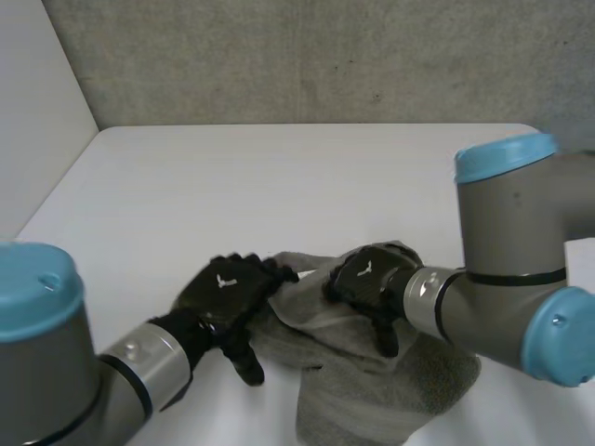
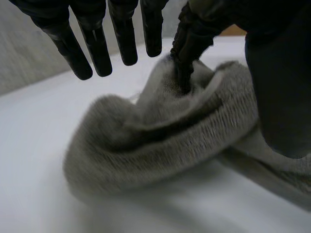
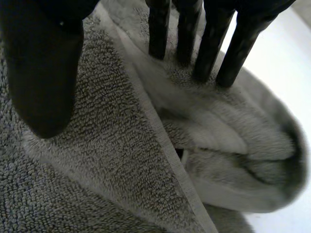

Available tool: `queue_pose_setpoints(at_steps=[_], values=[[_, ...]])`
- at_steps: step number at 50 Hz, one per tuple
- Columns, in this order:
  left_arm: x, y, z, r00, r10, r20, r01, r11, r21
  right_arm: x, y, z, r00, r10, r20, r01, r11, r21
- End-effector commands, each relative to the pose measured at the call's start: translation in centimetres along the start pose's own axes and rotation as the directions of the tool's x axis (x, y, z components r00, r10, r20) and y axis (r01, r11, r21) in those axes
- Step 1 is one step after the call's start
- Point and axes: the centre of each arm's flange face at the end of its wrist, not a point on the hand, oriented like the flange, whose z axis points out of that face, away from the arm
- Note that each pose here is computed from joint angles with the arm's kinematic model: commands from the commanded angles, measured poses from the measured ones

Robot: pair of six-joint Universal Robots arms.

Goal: Fold the towel.

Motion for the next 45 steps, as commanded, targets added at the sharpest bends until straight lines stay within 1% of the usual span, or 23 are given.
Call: queue_pose_setpoints(at_steps=[1, 4, 7, 9, 10, 12, 13, 14, 15, 16, 17, 20, 29, 30, 31, 33, 34, 36, 37, 38, 39, 41, 45], values=[[0.4, 2.4, 2.9, 1.000, 0.012, -0.017, -0.013, 0.999, -0.039, 0.7, -0.8, 0.8, 0.998, 0.040, -0.038, -0.039, 0.998, 0.039], [0.3, 2.6, 3.4, 1.000, 0.026, -0.014, -0.026, 0.999, -0.040, 1.3, -1.1, 0.8, 0.995, 0.081, -0.054, -0.078, 0.995, 0.061], [0.0, 2.4, 4.2, 0.998, 0.066, 0.013, -0.065, 0.998, -0.025, 2.4, -1.8, 0.9, 0.979, 0.182, -0.089, -0.171, 0.978, 0.120], [-0.6, 1.4, 4.8, 0.994, 0.085, 0.073, -0.087, 0.996, 0.019, 4.4, -2.2, 1.1, 0.929, 0.333, -0.161, -0.301, 0.933, 0.195], [-0.6, 1.4, 4.8, 0.994, 0.085, 0.073, -0.087, 0.996, 0.019, 4.4, -2.2, 1.1, 0.929, 0.334, -0.161, -0.302, 0.933, 0.195], [-0.9, 0.9, 5.1, 0.991, 0.087, 0.105, -0.092, 0.995, 0.043, 7.5, -1.2, 1.2, 0.829, 0.482, -0.283, -0.415, 0.870, 0.267], [-1.1, 0.5, 5.2, 0.989, 0.085, 0.125, -0.093, 0.994, 0.061, 7.5, -1.2, 1.2, 0.829, 0.482, -0.284, -0.415, 0.870, 0.267], [-1.1, 0.1, 5.4, 0.987, 0.085, 0.134, -0.096, 0.992, 0.079, 8.6, -0.9, 1.0, 0.779, 0.532, -0.331, -0.447, 0.842, 0.302], [-1.1, 0.1, 5.4, 0.987, 0.085, 0.135, -0.096, 0.992, 0.080, 8.6, -0.9, 1.0, 0.779, 0.533, -0.332, -0.447, 0.842, 0.303], [-0.8, -0.1, 5.5, 0.988, 0.088, 0.128, -0.100, 0.991, 0.091, 9.2, -0.6, 1.0, 0.742, 0.564, -0.363, -0.465, 0.822, 0.328], [-0.3, 0.1, 5.7, 0.989, 0.093, 0.114, -0.104, 0.990, 0.094, 9.7, -0.1, 1.0, 0.714, 0.580, -0.392, -0.474, 0.813, 0.339], [0.9, 0.6, 5.9, 0.991, 0.108, 0.079, -0.115, 0.989, 0.089, 10.2, 0.4, 0.9, 0.686, 0.592, -0.423, -0.482, 0.805, 0.346], [2.4, 1.9, 6.6, 0.990, 0.135, 0.036, -0.137, 0.988, 0.068, 11.9, 1.4, 0.7, 0.641, 0.618, -0.455, -0.495, 0.786, 0.370], [2.3, 2.0, 6.7, 0.990, 0.134, 0.035, -0.136, 0.988, 0.065, 12.6, 1.7, 0.6, 0.619, 0.631, -0.468, -0.500, 0.776, 0.384], [2.3, 2.0, 6.7, 0.990, 0.134, 0.035, -0.136, 0.988, 0.065, 12.6, 1.7, 0.6, 0.618, 0.631, -0.468, -0.500, 0.776, 0.385], [2.3, 2.0, 6.8, 0.990, 0.135, 0.037, -0.138, 0.988, 0.065, 13.8, 1.8, -0.3, 0.561, 0.676, -0.479, -0.505, 0.737, 0.450], [2.3, 2.0, 6.8, 0.990, 0.135, 0.037, -0.138, 0.988, 0.065, 13.8, 1.8, -0.3, 0.560, 0.676, -0.479, -0.505, 0.737, 0.450], [2.1, 1.9, 6.6, 0.990, 0.137, 0.043, -0.139, 0.988, 0.064, 14.7, 1.9, -1.1, 0.502, 0.717, -0.483, -0.509, 0.697, 0.505], [2.1, 1.9, 6.6, 0.990, 0.137, 0.043, -0.139, 0.988, 0.064, 14.8, 1.9, -1.1, 0.502, 0.717, -0.483, -0.509, 0.697, 0.505], [2.0, 1.9, 6.4, 0.990, 0.135, 0.051, -0.138, 0.989, 0.059, 15.2, 2.2, -1.3, 0.475, 0.731, -0.491, -0.506, 0.683, 0.527], [2.0, 1.9, 6.4, 0.990, 0.135, 0.051, -0.138, 0.989, 0.059, 15.2, 2.2, -1.3, 0.474, 0.731, -0.491, -0.506, 0.682, 0.527], [1.9, 1.6, 6.0, 0.989, 0.133, 0.058, -0.136, 0.989, 0.064, 16.3, 2.4, -1.6, 0.439, 0.735, -0.516, -0.476, 0.678, 0.560], [2.0, 1.0, 5.3, 0.989, 0.134, 0.056, -0.139, 0.987, 0.086, 16.8, 2.6, -1.4, 0.434, 0.728, -0.530, -0.461, 0.685, 0.564]])
